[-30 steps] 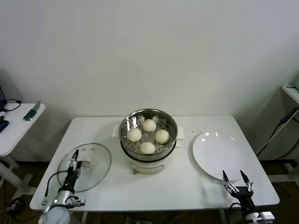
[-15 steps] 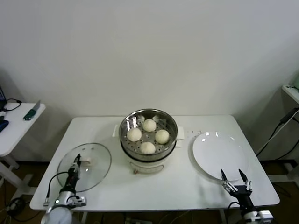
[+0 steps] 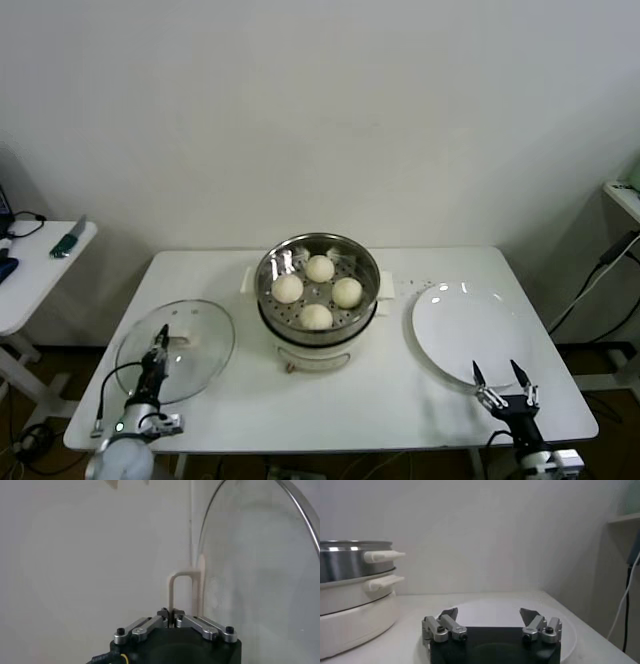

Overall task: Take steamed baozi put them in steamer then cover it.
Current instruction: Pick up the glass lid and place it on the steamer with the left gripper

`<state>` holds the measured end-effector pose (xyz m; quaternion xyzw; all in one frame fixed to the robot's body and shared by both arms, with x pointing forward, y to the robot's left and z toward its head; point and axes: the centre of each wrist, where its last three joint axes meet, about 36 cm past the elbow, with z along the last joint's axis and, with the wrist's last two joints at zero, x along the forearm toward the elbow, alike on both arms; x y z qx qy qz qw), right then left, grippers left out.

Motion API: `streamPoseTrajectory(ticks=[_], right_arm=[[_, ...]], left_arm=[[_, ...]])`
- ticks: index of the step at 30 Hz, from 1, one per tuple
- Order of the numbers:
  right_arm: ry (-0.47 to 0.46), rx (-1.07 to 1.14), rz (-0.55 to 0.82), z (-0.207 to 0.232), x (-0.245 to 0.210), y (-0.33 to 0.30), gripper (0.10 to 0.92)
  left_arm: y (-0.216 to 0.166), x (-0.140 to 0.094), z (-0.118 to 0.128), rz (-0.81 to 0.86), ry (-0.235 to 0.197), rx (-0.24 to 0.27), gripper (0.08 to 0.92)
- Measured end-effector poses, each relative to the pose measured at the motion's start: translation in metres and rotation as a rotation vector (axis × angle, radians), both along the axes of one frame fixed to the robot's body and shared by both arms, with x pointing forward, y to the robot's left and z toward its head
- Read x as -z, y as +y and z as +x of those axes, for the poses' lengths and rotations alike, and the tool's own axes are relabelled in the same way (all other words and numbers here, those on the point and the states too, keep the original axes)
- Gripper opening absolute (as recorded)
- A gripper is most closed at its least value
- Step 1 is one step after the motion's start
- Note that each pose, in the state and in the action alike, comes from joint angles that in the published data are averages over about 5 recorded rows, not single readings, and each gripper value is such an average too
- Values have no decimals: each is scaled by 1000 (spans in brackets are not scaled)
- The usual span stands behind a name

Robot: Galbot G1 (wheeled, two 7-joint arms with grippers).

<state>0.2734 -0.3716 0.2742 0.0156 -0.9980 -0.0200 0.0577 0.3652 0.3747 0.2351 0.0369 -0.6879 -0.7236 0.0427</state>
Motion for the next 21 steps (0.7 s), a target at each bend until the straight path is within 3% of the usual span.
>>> streamPoseTrajectory(ticks=[10, 21], right_arm=[[9, 14, -31, 3, -7, -1, 823], [17, 8, -70, 8, -17, -1, 823]], left_arm=[[1, -56, 1, -14, -45, -15, 137], [-26, -151, 13, -62, -56, -48, 137]])
